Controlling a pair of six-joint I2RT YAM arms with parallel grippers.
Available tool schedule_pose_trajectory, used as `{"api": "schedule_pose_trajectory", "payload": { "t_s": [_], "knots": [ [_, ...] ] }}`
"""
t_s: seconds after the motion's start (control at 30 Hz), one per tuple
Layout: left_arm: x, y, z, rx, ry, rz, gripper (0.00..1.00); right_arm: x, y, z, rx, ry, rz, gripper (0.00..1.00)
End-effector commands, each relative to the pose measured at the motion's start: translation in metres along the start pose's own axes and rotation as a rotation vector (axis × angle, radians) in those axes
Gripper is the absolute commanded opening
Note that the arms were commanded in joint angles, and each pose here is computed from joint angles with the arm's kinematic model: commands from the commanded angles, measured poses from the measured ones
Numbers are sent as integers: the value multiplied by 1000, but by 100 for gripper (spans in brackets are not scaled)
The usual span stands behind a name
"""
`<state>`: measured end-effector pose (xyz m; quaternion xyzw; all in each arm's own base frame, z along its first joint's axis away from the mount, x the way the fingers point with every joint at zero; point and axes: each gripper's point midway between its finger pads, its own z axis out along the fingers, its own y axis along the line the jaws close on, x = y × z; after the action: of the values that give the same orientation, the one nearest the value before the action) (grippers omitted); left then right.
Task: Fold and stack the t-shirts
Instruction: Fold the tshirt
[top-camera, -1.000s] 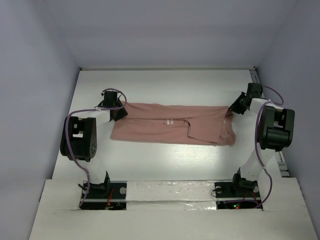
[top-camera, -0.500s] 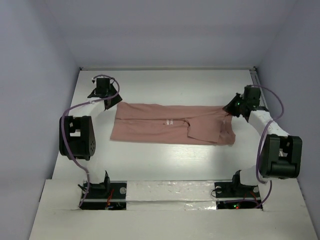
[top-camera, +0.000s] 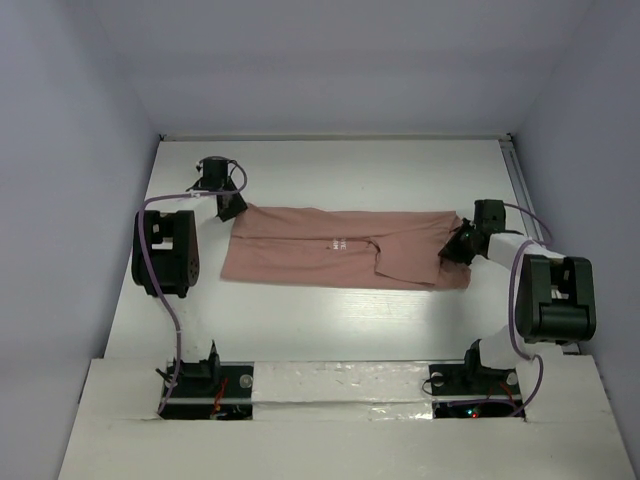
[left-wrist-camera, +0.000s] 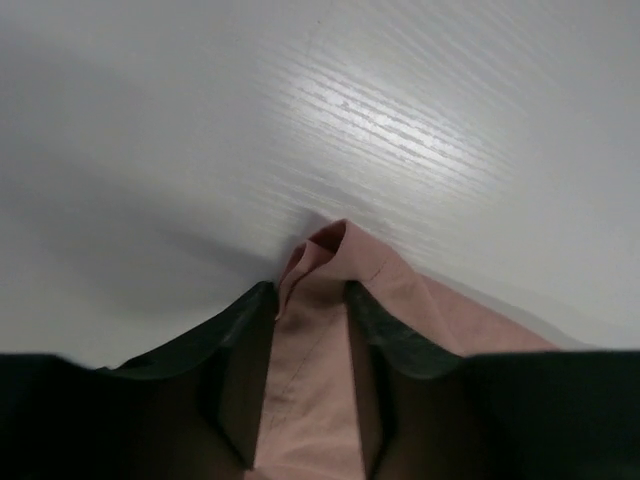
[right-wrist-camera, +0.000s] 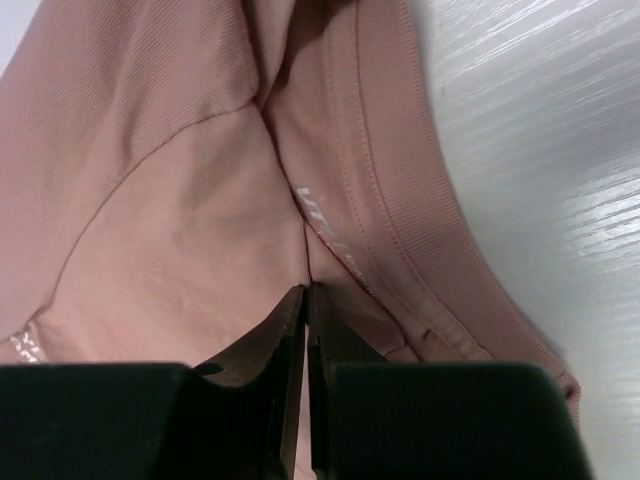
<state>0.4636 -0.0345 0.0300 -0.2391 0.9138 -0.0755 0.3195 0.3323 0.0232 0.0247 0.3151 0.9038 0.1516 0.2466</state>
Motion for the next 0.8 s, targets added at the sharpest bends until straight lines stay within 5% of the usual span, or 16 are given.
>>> {"api": "schedule_pose_trajectory", "payload": {
  "t_s": [0.0,0.13,0.43,0.5,0.53,0.57,0.63,0.73,0.77],
  "knots": [
    [5,-4,1,32,12,9,27,-24,10,1,-22,-86,-6,9],
    [3,13,-2,-36,-10,-17,0,-29,2,1,6,-107,-2,0],
    [-7,43,-17,-149,-48,-48,0,-52,-10,-15,56,-170,-12,0],
    [-9,48,-19,-165,-39,-54,8,-58,-6,-21,55,-178,-18,11],
    [-8,48,-19,-169,-33,-53,26,-61,-4,-25,56,-182,-27,20],
    [-7,48,-20,-169,-24,-53,39,-64,-1,-29,51,-191,-33,43],
    [-7,46,-27,-156,-24,-47,59,-65,9,-39,15,-179,-60,58],
    [-18,40,-47,-127,-71,-54,63,-59,41,-52,-74,-157,-100,50],
    [-23,38,-54,-122,-86,-60,63,-57,53,-53,-101,-148,-115,33]
  ]
}}
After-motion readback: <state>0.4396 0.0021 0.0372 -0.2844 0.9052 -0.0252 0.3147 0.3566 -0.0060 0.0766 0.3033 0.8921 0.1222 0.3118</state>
